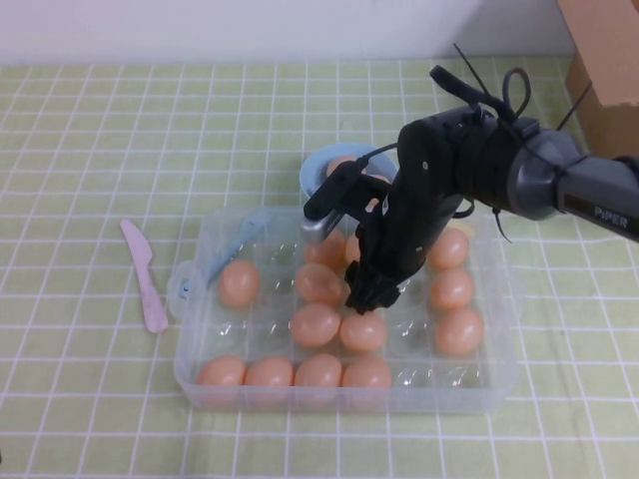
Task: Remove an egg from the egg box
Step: Pick up the egg from the plastic box, then place the egg in the bowl
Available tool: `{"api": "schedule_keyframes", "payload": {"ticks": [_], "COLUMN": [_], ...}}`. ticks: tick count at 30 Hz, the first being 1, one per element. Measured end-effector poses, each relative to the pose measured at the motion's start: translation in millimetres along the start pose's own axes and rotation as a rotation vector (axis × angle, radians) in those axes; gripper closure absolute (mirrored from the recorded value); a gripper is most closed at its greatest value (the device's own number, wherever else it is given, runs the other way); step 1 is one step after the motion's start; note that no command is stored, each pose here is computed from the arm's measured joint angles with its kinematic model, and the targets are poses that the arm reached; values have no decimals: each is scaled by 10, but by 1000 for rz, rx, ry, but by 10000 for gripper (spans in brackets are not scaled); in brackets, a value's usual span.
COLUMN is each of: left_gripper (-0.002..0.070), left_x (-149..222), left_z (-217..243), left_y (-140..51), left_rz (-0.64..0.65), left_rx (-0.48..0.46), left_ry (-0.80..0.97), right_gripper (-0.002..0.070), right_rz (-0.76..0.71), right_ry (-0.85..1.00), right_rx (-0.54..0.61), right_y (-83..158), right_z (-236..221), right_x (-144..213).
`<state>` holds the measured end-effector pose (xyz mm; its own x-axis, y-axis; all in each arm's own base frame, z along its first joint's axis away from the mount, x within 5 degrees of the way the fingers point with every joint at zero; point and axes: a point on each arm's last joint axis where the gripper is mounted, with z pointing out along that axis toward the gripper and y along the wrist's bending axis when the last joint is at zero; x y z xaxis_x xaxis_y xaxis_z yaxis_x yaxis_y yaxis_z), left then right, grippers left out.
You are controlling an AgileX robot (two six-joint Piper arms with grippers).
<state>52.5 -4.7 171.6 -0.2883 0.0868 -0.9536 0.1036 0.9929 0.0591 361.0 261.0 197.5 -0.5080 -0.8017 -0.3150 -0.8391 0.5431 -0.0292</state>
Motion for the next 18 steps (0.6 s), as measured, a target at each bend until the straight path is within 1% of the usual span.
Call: {"api": "schedule_keyframes", "payload": {"ticks": [1,5,8,10,11,13,15,18], "left_gripper": [679,680,680,679,679,679,679,680], "left_x": [0,0,0,0,0,0,0,0], "left_z": [0,0,0,0,0,0,0,0], "left_y": [0,0,0,0,0,0,0,0], "left_rz": [0,0,0,0,0,0,0,0], "left_rx": [0,0,0,0,0,0,0,0], "left_ry": [0,0,0,0,0,0,0,0], "right_gripper": [311,309,309,309,309,309,309,309], "right_rz": [1,19,36,36,31,24,42,67], "right_ry": [4,5,-59,-137,-156,-250,-316,-376], "right_rx": [-1,-5,28,86,104,183,235,279], "right_y": [-1,-19,-48,-78,-93,-166,-277,-468], "right_z": [-15,-204,-508,-771,-830,-999,-1044,-939], "right_x": [-6,-107,-262,-384,-412,-511,-547,-573]}}
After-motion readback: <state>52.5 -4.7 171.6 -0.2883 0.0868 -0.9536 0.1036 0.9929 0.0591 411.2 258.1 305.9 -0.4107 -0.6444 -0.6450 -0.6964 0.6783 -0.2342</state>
